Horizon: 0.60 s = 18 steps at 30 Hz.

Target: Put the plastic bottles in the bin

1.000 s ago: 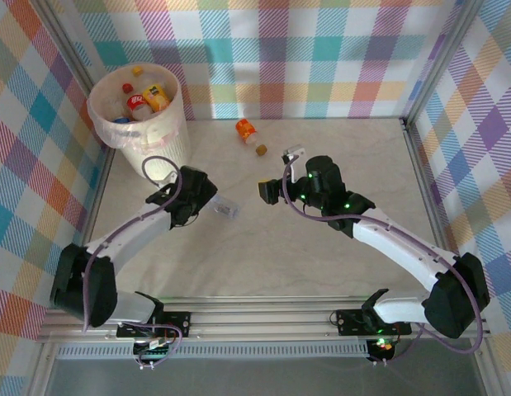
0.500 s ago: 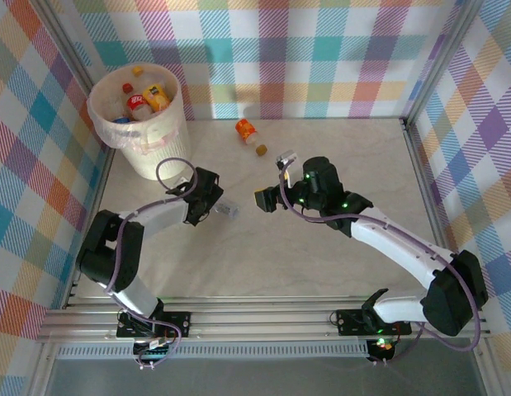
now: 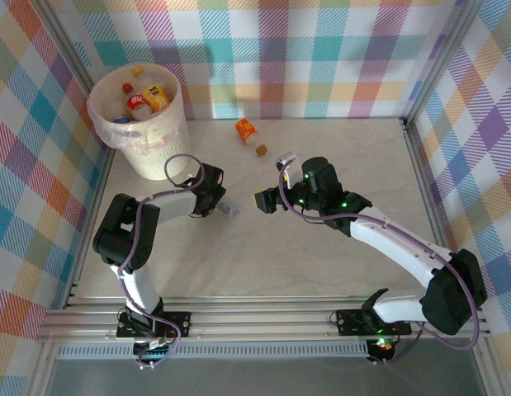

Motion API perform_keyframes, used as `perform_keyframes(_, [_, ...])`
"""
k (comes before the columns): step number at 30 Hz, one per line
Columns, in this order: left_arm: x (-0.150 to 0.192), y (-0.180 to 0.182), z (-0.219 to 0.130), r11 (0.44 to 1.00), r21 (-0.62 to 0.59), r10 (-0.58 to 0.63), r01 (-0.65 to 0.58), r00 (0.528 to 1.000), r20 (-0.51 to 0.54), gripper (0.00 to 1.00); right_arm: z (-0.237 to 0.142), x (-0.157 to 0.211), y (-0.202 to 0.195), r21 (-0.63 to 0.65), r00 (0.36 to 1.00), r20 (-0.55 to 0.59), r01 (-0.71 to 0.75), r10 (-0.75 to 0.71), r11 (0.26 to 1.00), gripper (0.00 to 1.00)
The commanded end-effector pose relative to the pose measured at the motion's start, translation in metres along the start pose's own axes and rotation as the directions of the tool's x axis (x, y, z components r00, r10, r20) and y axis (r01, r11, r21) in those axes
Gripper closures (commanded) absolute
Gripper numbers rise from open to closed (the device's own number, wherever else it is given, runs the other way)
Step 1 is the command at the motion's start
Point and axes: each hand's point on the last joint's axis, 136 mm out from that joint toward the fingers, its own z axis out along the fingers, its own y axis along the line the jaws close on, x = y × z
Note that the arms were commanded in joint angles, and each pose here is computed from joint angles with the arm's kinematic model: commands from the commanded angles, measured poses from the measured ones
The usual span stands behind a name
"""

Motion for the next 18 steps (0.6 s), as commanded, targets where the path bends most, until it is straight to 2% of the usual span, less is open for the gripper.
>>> perform_keyframes(1, [-0.002, -0.009, 0.003, 0.999, 0.031, 0.022, -0.022, 1.000, -0.004, 0.41, 0.000, -0.009, 0.001, -0.008, 1.000, 0.016, -0.010, 0.010, 1.000, 0.00])
perform_keyframes(8, [-0.005, -0.016, -0.002, 0.994, 0.064, 0.087, -0.087, 0.996, 0.004, 0.50, 0.002, -0.009, 0.001, -0.008, 1.000, 0.014, -0.009, 0.009, 1.000, 0.00])
perform_keyframes(18, [-0.014, -0.028, -0.030, 0.982, 0.143, 0.117, -0.122, 0.992, 0.044, 0.51, 0.007, -0.009, 0.000, -0.012, 0.999, 0.022, -0.029, 0.029, 1.000, 0.00])
